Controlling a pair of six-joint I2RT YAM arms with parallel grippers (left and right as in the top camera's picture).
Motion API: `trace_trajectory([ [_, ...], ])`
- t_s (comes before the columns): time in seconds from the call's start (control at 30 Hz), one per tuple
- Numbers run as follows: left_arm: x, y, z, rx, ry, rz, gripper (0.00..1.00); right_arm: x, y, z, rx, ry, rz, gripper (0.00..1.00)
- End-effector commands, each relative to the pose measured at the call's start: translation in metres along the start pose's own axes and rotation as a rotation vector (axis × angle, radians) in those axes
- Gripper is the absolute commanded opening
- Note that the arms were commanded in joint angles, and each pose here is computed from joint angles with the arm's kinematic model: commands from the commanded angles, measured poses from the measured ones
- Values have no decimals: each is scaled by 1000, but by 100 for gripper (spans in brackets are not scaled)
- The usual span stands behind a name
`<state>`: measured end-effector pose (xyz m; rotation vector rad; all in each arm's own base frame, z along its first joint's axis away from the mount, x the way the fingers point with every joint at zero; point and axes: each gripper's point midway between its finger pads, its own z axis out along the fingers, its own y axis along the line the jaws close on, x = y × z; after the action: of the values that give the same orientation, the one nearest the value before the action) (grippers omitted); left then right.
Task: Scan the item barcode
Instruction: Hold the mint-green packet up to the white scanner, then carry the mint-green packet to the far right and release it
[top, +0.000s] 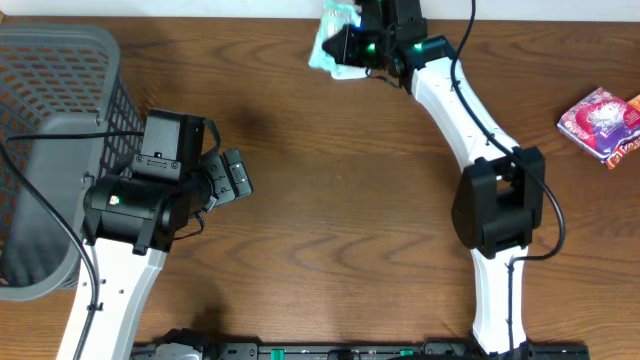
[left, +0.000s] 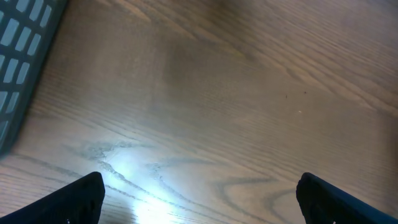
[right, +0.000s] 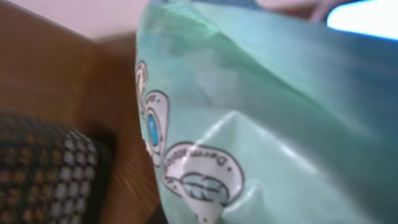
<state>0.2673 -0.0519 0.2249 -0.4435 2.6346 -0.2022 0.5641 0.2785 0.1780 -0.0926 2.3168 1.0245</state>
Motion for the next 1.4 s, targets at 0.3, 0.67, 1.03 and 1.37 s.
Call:
trace_trajectory([
  [0.3,1,4,2,-15,3,3,98,-9,-59,24,-221,24,307,1],
  [0.67,1,4,2,-15,3,3,98,-19,-78,-4,-338,63,335,1],
  [1.03,1,4,2,-15,4,3,98,-83,-138,-142,-38,-152,317,1],
  [1.37,1,4,2,-15,4,3,98,-18,-298,-323,737,-128,466,1],
])
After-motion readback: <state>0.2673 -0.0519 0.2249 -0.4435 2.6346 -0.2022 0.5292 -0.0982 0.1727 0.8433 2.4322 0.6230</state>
